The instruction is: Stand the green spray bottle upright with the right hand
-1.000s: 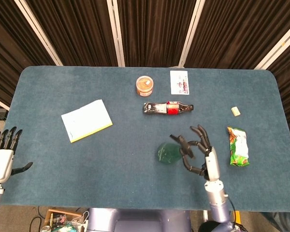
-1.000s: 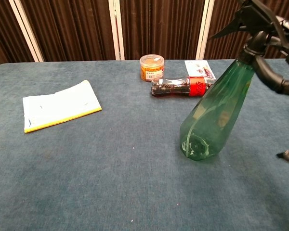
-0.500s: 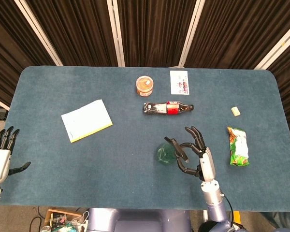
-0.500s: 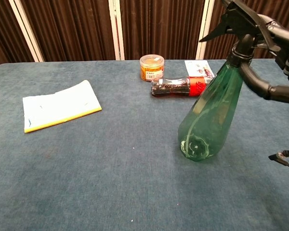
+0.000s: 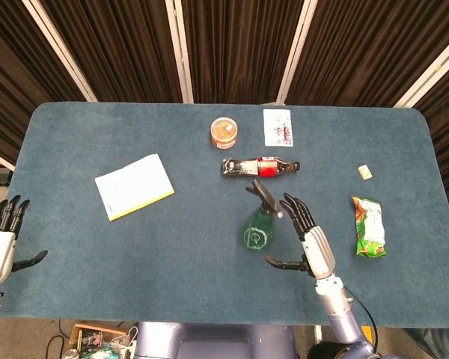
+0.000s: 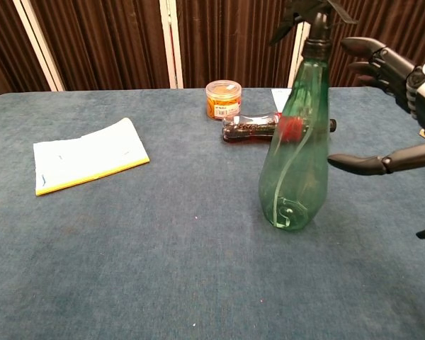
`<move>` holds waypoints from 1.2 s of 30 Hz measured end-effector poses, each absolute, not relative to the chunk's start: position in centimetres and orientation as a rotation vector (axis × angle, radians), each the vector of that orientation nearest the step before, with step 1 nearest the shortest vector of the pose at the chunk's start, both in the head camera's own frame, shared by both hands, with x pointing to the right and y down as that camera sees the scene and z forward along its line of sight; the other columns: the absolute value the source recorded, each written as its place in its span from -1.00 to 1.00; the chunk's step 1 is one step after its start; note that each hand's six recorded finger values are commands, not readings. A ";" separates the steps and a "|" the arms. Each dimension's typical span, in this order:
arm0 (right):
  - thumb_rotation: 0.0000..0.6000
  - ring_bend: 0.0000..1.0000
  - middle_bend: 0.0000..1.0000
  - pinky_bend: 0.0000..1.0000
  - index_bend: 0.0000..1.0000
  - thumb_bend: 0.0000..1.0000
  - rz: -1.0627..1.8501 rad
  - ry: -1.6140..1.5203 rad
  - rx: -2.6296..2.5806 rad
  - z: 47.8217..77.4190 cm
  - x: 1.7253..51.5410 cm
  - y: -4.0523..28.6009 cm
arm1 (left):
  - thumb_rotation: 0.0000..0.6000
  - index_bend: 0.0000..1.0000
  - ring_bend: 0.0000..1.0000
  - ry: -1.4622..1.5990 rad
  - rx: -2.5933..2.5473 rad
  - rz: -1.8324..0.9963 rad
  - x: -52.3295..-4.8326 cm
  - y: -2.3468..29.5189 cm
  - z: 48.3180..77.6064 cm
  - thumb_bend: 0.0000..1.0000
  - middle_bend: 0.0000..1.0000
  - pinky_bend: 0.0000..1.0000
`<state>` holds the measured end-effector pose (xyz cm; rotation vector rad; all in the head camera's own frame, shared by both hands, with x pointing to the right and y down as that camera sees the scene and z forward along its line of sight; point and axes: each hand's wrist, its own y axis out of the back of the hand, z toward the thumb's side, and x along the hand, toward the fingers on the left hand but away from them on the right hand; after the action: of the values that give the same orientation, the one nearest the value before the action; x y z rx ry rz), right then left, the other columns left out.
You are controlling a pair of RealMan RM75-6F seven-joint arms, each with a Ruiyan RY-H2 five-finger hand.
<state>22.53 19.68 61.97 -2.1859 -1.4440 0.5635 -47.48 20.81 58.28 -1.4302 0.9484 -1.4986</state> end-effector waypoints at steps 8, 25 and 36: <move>1.00 -1.00 -1.00 -1.00 -1.00 -0.71 0.609 -1.417 -2.143 60.4 23.4 19.2 | 1.00 -1.00 -1.00 0.959 -1.428 -1.489 -47.5 20.9 57.9 -0.98 -1.00 -0.91; 1.00 -1.00 -1.00 -1.00 -1.00 -0.66 0.984 -1.157 -1.914 59.1 31.5 19.9 | 1.00 -1.00 -1.00 0.964 -1.419 -1.475 -47.4 21.3 57.4 -0.98 -1.00 -0.91; 1.00 -1.00 -1.00 -1.00 -1.00 -0.65 1.572 -0.872 -1.482 59.4 41.8 23.4 | 1.00 -1.00 -1.00 0.989 -1.397 -1.441 -47.2 21.5 56.4 -0.98 -1.00 -0.91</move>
<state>41.77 23.35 59.38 -1.4818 -0.8723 1.5715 -47.23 21.47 56.39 -1.3970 0.9890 -1.4412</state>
